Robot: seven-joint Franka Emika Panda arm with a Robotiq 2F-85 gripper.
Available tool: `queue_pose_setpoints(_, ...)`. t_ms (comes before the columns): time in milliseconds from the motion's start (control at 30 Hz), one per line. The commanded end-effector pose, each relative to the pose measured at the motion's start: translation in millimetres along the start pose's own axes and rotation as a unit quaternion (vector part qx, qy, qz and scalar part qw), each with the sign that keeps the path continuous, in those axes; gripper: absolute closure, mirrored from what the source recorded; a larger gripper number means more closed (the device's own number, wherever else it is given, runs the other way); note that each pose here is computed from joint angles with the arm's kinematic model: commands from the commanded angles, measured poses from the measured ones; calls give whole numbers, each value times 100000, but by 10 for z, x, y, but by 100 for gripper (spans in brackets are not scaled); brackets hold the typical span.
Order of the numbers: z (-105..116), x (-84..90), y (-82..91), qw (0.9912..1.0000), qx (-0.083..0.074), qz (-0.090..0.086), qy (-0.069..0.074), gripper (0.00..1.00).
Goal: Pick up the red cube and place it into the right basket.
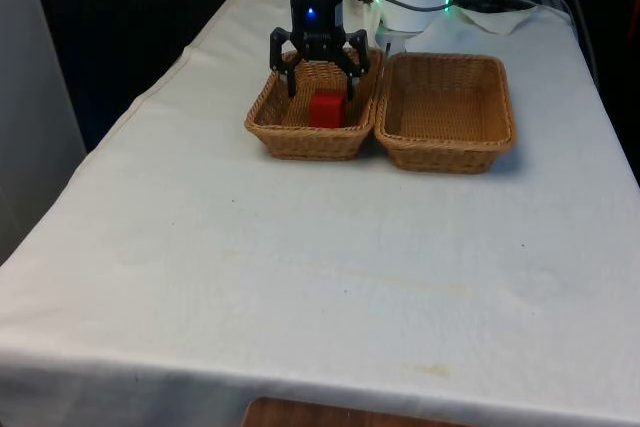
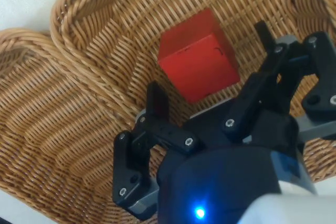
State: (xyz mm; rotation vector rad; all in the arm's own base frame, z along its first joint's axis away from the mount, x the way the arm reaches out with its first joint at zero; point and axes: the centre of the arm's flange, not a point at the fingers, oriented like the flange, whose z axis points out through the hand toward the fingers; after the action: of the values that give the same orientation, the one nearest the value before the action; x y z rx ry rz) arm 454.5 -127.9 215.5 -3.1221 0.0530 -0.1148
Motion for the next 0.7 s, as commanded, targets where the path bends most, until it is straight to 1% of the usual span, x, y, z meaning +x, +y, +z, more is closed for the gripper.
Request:
queue_pose_setpoints(0, -5, 3, 2, 100000, 30, 39, 206, 0)
queue_pose_setpoints(100, 0, 1, 2, 100000, 37, 38, 118, 0)
queue_pose_setpoints(200, -51, 13, -13, 99999, 60, 20, 391, 0)
queue_pose_setpoints(233, -31, 19, -8, 99999, 138, -9, 413, 0)
queue_pose_setpoints(267, -92, 23, -34, 99997, 242, 27, 676, 0)
queue_pose_setpoints(400, -164, 40, -115, 99990, 681, -44, 1216, 0)
queue_pose_setpoints(467, -229, 56, -195, 99982, 897, -236, 1632, 0)
queue_pose_setpoints(500, -229, 56, -195, 99982, 897, -236, 1632, 0)
queue_pose_setpoints(533, -242, 51, -213, 99963, 1621, -403, 2169, 0)
queue_pose_setpoints(567, -276, 74, -265, 99977, 975, -329, 1901, 0)
queue_pose_setpoints(667, -343, 96, -371, 99968, 1020, -590, 2230, 0)
